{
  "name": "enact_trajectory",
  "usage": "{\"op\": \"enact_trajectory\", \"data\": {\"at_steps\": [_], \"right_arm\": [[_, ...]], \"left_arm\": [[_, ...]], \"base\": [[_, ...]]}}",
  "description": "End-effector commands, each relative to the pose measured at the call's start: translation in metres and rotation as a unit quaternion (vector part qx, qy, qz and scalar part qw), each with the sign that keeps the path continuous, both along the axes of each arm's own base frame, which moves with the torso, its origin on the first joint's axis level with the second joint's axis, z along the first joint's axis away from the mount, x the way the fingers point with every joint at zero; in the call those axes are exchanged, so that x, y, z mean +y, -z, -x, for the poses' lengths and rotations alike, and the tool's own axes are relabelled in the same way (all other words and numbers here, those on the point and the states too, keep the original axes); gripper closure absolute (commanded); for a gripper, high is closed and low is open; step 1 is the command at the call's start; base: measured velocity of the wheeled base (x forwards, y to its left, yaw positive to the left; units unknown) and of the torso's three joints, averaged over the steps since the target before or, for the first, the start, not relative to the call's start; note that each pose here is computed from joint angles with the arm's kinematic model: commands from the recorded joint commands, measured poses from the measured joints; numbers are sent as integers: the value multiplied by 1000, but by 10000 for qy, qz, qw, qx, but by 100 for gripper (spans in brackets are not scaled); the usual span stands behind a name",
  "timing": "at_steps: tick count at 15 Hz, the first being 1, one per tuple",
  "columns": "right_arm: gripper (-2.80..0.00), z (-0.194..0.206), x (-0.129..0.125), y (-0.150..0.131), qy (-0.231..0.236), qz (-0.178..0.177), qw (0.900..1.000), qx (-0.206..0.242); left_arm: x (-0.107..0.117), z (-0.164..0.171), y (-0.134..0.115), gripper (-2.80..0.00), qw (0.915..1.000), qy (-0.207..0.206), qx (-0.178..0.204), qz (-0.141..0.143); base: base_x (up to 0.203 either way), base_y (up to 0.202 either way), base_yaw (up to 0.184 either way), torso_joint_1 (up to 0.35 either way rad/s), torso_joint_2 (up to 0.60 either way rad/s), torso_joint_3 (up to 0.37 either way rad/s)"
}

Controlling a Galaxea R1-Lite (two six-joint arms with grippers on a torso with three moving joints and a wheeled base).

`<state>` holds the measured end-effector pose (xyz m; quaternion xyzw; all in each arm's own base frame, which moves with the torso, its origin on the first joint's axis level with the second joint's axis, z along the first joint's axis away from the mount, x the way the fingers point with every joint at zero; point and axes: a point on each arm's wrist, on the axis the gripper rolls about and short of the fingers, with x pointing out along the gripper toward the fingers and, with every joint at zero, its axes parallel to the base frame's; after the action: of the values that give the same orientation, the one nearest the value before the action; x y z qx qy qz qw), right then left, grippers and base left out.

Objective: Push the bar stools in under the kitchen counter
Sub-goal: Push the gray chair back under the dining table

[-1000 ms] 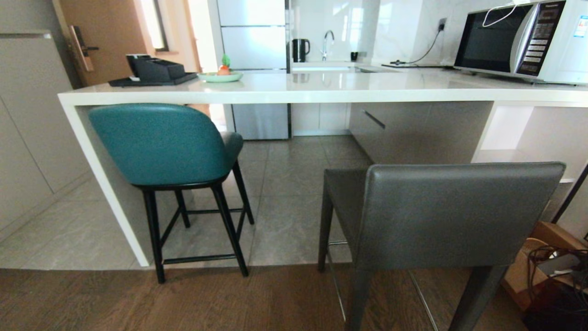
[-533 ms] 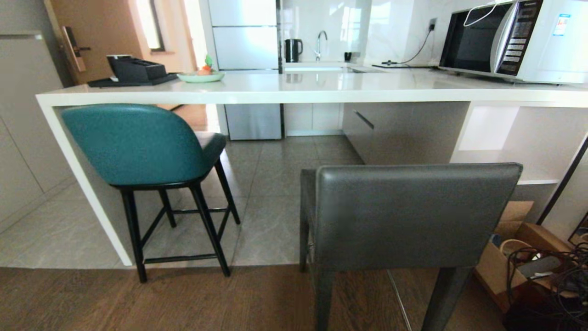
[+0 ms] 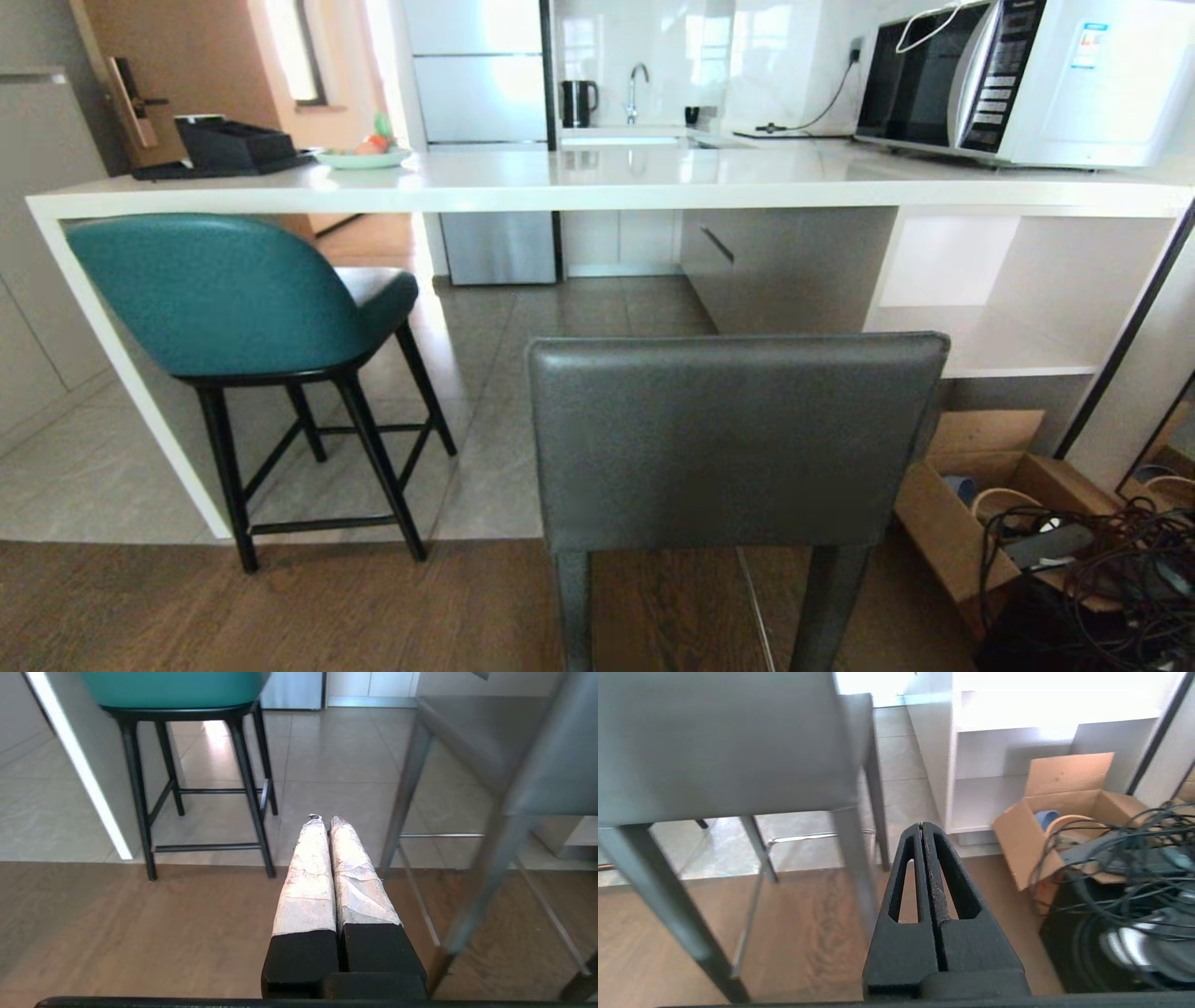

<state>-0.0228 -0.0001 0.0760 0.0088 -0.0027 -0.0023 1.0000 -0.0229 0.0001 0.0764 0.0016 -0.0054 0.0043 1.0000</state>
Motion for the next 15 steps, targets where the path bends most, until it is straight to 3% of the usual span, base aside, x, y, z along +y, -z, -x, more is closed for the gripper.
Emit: {"op": "enact_trajectory", "data": {"at_steps": [1, 6, 15], "right_arm": [[0, 0, 0, 1, 0, -4, 10000, 27], [0, 0, 0, 1, 0, -4, 10000, 27], [0, 0, 0, 1, 0, -4, 10000, 27]], "left_arm": [[0, 0, 1, 0, 10000, -3, 16, 1], [0, 0, 1, 0, 10000, 4, 16, 8], [0, 0, 1, 0, 10000, -3, 16, 8]], "base": [[0, -192, 1, 2, 2, 2], [0, -174, 1, 4, 4, 2], [0, -7, 0, 0, 0, 0]]}}
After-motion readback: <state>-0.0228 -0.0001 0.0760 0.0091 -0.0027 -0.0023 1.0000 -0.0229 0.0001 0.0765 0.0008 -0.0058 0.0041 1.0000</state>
